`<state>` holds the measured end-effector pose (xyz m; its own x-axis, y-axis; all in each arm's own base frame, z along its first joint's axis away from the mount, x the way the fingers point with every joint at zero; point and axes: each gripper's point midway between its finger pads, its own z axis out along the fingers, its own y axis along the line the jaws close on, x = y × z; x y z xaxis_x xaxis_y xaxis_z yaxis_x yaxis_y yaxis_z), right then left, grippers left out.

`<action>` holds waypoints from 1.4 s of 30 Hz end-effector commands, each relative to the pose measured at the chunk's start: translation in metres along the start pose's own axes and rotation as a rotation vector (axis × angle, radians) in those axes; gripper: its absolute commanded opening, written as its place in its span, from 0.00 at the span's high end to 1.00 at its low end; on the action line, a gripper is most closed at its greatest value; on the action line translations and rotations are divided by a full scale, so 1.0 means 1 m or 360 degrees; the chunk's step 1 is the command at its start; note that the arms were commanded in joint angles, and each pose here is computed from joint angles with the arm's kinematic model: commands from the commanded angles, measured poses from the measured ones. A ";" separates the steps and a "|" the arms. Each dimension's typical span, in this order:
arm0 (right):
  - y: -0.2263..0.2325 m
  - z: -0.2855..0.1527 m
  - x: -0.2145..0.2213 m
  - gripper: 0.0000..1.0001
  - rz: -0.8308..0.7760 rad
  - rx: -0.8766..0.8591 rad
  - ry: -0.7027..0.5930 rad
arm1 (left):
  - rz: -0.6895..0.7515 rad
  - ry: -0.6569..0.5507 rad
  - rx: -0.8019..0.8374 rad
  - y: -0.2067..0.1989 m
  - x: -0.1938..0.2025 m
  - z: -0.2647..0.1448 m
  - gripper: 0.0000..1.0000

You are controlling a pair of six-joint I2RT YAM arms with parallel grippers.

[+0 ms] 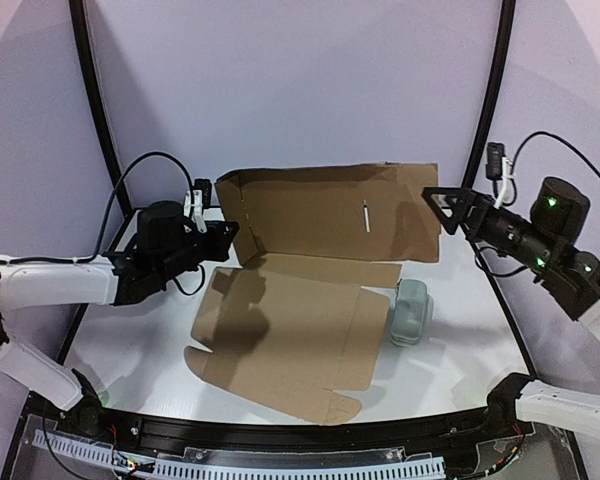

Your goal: Fold the paper box

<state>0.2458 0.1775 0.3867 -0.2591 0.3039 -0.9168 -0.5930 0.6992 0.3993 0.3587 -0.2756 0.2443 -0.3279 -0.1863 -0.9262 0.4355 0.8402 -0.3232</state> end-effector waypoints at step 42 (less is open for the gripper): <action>0.056 0.289 0.054 0.02 -0.1273 0.0208 0.0666 | 0.0667 0.0399 -0.0349 -0.005 -0.012 -0.009 0.99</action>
<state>0.4212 0.4059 0.3844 -0.0720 -0.5193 -0.8515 -0.5985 0.7055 -0.3797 0.3509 -0.2698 0.2411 -0.3824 0.3375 -0.8602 0.4113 0.8957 0.1686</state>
